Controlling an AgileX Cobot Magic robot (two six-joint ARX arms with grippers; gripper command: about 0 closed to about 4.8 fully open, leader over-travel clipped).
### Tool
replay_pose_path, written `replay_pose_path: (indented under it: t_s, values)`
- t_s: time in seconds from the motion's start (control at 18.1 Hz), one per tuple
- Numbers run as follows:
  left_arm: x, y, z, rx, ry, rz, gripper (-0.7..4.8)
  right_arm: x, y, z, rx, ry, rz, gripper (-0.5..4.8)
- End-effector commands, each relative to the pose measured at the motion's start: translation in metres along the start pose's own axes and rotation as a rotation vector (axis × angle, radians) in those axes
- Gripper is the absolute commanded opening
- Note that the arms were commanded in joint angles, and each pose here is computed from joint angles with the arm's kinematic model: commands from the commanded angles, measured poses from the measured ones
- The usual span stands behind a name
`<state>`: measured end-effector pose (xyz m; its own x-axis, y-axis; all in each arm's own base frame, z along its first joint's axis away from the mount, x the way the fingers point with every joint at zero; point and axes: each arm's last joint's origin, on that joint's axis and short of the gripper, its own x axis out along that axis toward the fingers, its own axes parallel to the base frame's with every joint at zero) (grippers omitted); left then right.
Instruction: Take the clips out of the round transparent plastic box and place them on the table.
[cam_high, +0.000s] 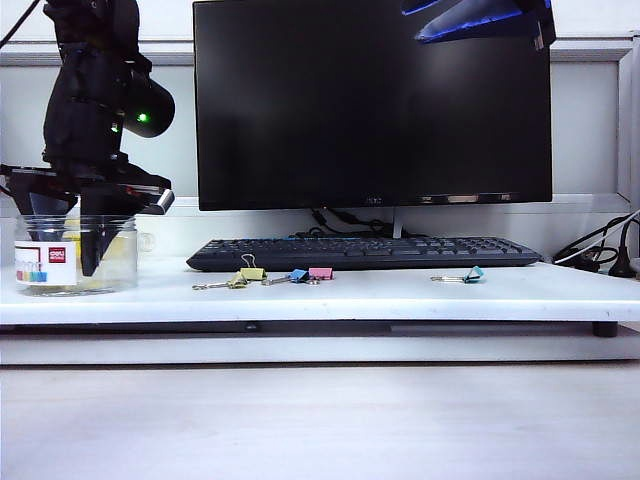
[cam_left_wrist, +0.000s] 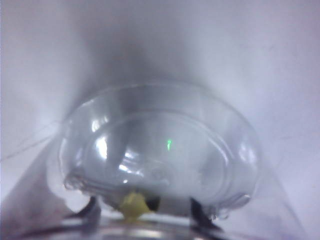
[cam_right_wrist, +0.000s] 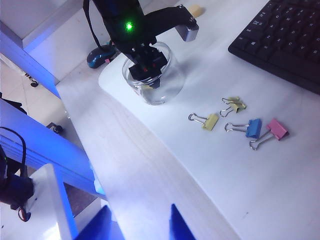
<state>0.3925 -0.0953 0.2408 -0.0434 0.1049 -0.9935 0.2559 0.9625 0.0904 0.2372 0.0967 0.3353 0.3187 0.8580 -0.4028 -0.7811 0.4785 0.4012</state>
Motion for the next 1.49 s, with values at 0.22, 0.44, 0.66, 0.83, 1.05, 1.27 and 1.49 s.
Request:
replay_pose_path:
  t_s: [0.22,0.44,0.66,0.83,1.05,1.27,1.49]
  values:
    - [0.010,-0.001,0.003,-0.001,0.031,0.026,1.21,-0.001,0.001,0.002,-0.017,-0.014,0.006,1.52]
    - [0.009,0.000,0.004,0.004,0.022,0.048,1.20,-0.001,0.001,0.002,-0.017,-0.013,0.006,1.52]
    - [0.009,0.000,0.007,0.010,-0.014,0.063,0.73,-0.001,0.001,0.002,-0.014,-0.011,0.006,1.52]
    - [0.009,0.000,0.010,0.006,-0.043,0.063,0.47,-0.001,0.001,0.001,-0.011,-0.007,0.006,1.52]
    - [0.005,0.001,0.010,0.005,-0.048,0.064,0.48,-0.001,0.001,0.001,-0.006,-0.003,0.006,1.52]
    - [-0.028,0.004,0.011,-0.028,-0.118,0.065,0.57,-0.001,0.001,0.001,-0.004,-0.001,0.006,1.52]
    - [-0.040,0.003,0.011,-0.076,-0.156,-0.004,0.77,-0.001,0.001,0.001,-0.004,-0.001,0.006,1.52]
